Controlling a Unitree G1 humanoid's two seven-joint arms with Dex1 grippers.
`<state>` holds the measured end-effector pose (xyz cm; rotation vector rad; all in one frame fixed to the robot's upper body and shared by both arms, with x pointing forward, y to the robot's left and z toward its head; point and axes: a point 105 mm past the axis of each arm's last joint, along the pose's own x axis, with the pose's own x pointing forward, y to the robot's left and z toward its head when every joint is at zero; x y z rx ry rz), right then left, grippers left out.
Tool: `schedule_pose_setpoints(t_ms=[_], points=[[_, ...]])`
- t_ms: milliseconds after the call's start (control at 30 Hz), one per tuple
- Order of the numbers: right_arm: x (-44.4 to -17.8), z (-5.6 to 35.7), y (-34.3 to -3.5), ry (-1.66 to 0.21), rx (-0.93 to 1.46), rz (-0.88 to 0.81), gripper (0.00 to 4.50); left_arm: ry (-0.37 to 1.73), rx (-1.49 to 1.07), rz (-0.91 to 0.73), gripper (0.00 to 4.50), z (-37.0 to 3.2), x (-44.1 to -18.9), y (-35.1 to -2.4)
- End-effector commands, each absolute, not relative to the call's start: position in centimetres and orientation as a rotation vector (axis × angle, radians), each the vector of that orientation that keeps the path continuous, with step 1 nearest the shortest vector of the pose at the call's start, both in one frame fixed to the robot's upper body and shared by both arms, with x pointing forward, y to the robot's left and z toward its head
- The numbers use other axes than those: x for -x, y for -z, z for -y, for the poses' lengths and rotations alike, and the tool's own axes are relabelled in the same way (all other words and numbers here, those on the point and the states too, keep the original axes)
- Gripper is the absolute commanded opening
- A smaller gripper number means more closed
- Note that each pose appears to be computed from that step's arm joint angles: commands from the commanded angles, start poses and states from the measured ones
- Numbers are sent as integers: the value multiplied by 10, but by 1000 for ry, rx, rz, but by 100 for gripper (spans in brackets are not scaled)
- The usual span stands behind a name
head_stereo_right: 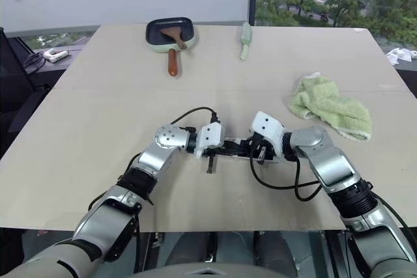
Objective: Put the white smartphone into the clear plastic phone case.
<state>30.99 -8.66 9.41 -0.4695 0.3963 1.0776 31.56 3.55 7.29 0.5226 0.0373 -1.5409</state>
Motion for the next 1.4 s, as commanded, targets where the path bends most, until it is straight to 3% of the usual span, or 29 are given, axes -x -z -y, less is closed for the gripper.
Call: schedule_pose_setpoints(t_ms=[33, 233, 367, 567, 1067, 1400], points=[[-309, 88, -121, -1068, 401, -299, 0, 1521, -556, -286, 7, -52, -309, -23], [-296, 85, -144, -1142, 287, -184, 0, 1517, -546, -332, 7, -52, -310, -18], [-283, 89, -132, -1207, 326, -220, 0, 1519, -543, -345, 7, -52, -311, -17], [-291, 99, -114, -1148, 415, -258, 0, 1519, -545, -348, 7, -52, -311, -17], [-310, 193, -116, -919, 531, -396, 0, 1541, -573, -310, 7, -52, -309, -21], [-307, 179, -112, -962, 556, -400, 0, 1512, -504, -86, 7, -39, -314, -75]])
